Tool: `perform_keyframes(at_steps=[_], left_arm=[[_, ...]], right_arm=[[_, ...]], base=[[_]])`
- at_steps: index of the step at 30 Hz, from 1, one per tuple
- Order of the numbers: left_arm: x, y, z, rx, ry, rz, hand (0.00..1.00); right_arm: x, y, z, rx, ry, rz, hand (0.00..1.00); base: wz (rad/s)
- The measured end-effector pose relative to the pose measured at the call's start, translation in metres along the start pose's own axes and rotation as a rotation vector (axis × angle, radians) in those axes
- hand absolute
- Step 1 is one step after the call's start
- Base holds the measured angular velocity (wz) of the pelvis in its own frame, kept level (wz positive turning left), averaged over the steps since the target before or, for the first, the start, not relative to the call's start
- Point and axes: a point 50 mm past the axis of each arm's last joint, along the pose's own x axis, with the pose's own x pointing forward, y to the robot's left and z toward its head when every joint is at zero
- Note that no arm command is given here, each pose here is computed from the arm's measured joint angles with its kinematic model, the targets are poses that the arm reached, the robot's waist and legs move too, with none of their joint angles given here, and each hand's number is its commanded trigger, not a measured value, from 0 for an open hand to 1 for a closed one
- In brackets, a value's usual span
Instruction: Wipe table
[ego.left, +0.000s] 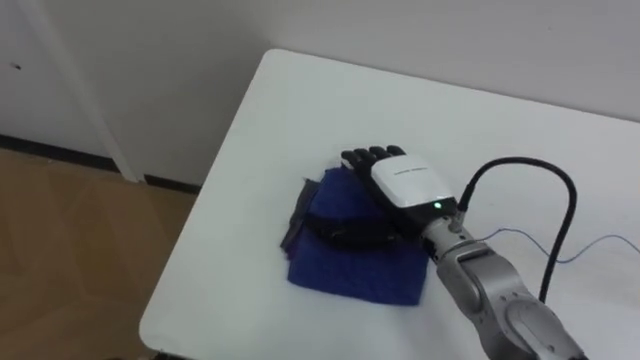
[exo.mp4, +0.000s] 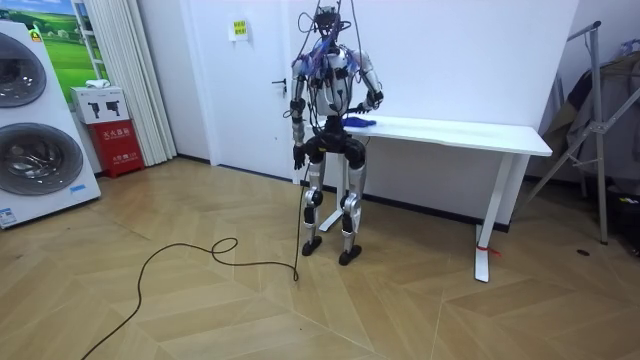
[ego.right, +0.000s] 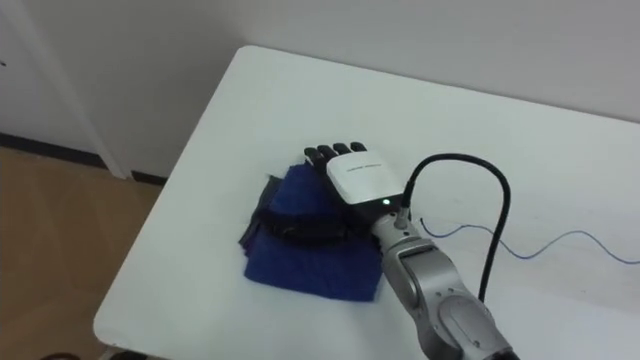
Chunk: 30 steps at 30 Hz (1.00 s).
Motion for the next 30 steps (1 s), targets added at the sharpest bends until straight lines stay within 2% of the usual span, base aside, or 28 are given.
perform_keyframes(at_steps=[5,12,21,28,30], left_arm=[[0.000,0.000,-0.002,-0.004,0.005,0.007,0.00],[0.000,0.001,-0.001,-0.004,0.001,0.013,0.00],[-0.002,0.000,-0.009,-0.002,0.013,0.031,0.00],[-0.003,-0.002,-0.011,0.006,0.019,0.027,0.00],[-0.004,-0.002,-0.015,0.011,0.026,0.023,0.00]], right_arm=[[-0.017,-0.007,0.006,0.034,-0.019,-0.094,0.00],[-0.025,-0.001,0.010,0.048,-0.039,-0.088,0.00],[-0.040,0.016,0.006,0.051,-0.030,-0.019,0.00],[-0.050,0.047,-0.008,0.053,0.037,0.114,0.00],[-0.052,0.050,-0.010,0.047,0.045,0.110,0.00]], base=[[0.00],[-0.02],[-0.02],[0.00],[0.00]])
